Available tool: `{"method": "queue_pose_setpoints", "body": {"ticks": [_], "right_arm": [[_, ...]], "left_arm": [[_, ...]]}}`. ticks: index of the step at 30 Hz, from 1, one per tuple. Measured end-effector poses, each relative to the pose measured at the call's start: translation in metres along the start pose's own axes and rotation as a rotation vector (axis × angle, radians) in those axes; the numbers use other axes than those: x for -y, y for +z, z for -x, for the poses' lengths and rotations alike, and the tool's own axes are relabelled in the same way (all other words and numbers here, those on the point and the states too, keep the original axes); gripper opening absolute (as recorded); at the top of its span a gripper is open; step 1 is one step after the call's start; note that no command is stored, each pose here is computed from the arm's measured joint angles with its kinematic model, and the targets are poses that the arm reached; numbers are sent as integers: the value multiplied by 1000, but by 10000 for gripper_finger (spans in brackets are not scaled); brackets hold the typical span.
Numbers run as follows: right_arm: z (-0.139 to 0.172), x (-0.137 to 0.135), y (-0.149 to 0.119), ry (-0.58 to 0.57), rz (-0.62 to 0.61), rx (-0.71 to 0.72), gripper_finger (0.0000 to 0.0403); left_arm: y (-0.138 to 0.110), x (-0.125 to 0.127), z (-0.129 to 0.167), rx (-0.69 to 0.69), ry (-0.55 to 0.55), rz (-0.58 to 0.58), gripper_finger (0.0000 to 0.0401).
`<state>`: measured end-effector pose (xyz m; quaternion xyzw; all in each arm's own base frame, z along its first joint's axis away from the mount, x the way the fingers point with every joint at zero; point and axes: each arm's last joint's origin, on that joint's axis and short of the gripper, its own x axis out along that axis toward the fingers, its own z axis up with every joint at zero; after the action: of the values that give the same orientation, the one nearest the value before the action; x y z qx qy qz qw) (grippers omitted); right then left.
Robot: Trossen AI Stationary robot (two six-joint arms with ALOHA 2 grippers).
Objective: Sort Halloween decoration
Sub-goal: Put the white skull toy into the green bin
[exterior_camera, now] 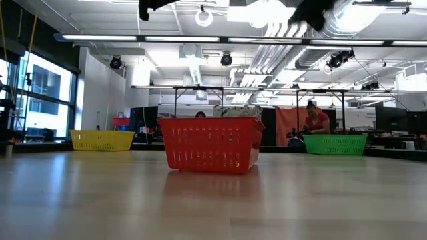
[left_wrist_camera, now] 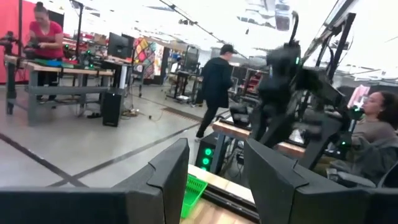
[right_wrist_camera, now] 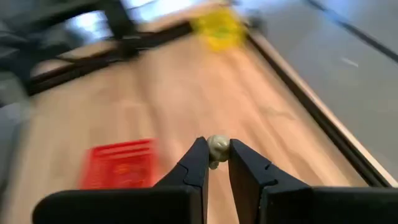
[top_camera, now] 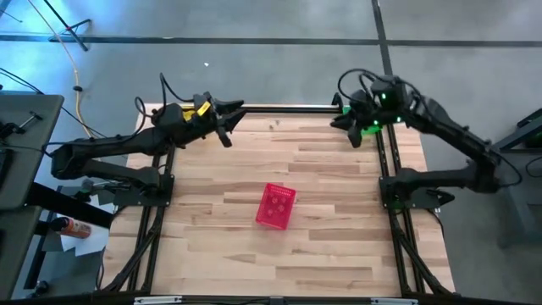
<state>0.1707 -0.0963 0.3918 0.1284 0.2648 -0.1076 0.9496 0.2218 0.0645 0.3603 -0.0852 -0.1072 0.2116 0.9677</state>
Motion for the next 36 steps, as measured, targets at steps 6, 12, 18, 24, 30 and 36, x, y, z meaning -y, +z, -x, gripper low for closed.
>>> {"method": "queue_pose_setpoints", "body": {"ticks": [6, 12, 18, 24, 30, 36], "right_arm": [[-26, 38, -64, -403, -202, -134, 35], [-60, 97, -76, -790, -493, -319, 35], [-89, 175, -74, -929, -668, -496, 35], [-110, 233, -91, -913, -775, -667, 35], [-119, 255, -124, -823, -912, -846, 35], [-118, 257, -144, -787, -941, -905, 35]], "left_arm": [[-6, -4, -6, -23, 21, 19, 145], [-7, -6, -7, -21, 28, 26, 145], [-7, -6, -7, -22, 27, 30, 145], [-7, -4, -7, -32, -21, 76, 145], [-7, -2, -7, -49, -84, 98, 145], [-7, -1, -7, -53, -101, 98, 145]]}}
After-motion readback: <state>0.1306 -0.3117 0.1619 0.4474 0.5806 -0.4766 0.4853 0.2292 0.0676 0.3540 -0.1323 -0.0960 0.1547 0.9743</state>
